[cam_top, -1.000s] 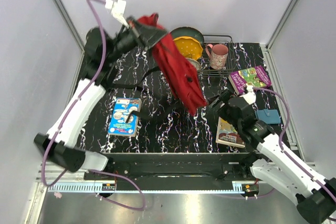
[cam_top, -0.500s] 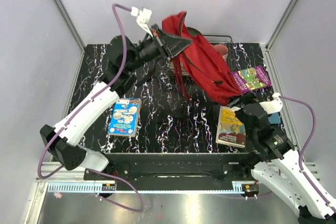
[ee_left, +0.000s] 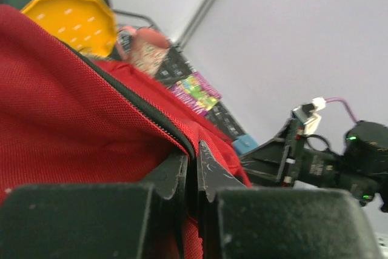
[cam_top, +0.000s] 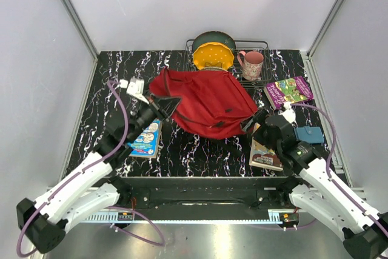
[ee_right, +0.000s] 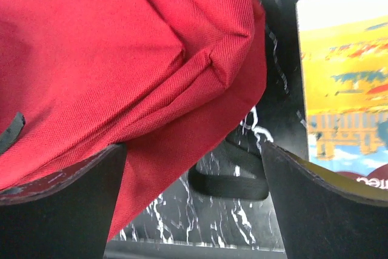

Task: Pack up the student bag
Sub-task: Place the student bag at the center of the board.

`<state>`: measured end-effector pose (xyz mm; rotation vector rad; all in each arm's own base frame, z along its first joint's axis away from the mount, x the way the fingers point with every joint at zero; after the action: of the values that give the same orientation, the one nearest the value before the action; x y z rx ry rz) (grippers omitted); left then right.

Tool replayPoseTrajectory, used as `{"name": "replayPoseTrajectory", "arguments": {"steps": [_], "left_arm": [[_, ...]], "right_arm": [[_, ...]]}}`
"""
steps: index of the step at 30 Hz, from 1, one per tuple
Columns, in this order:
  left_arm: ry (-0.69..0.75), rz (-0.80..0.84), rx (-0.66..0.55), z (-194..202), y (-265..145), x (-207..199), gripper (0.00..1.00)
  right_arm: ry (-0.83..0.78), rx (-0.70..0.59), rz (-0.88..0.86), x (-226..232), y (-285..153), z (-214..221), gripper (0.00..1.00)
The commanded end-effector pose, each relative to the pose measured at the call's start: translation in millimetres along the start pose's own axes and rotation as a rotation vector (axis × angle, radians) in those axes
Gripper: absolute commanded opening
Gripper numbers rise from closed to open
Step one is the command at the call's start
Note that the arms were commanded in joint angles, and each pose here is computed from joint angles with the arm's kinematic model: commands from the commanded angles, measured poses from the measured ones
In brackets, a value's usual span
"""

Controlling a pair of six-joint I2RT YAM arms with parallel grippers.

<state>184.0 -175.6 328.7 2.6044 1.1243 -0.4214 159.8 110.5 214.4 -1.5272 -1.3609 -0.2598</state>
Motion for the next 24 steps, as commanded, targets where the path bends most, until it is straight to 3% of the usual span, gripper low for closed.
{"name": "replayPoseTrajectory", "arguments": {"steps": [1, 12, 16, 21, 24], "left_arm": [[0.006, -0.203, 0.017, 38.8, -21.0, 30.7, 0.0], [-0.287, -0.442, 0.246, 152.8, -82.0, 68.1, 0.0], [-0.333, -0.621, 0.321, 160.4, -95.2, 77.0, 0.0], [-0.346, -0.682, 0.48, 164.7, -106.7, 73.1, 0.0], [-0.335, -0.696, 0.49, 167.8, -108.3, 75.1, 0.0]], "right_arm": [[0.046, 0.135, -0.173, 20.2, -3.2, 10.6, 1.0], [0.191, 0.43, -0.128, -11.1, -5.3, 50.1, 1.0], [0.269, 0.463, -0.099, -29.1, 3.2, 62.8, 1.0], [0.285, 0.464, -0.079, -42.9, 19.4, 73.6, 1.0], [0.265, 0.449, -0.089, -44.5, 30.2, 76.5, 1.0]]}}
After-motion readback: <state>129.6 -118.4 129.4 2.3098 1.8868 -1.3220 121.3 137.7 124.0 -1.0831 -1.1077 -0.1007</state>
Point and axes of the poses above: each gripper's point midway between its finger pads, its own y axis out along the fingers, its own x axis along the line the jaws close on, z = x × y, the point moved 9 cm from there along -y, back along the fingers, and after that the axes turned 11 degrees about y, right-handed, at the moved point
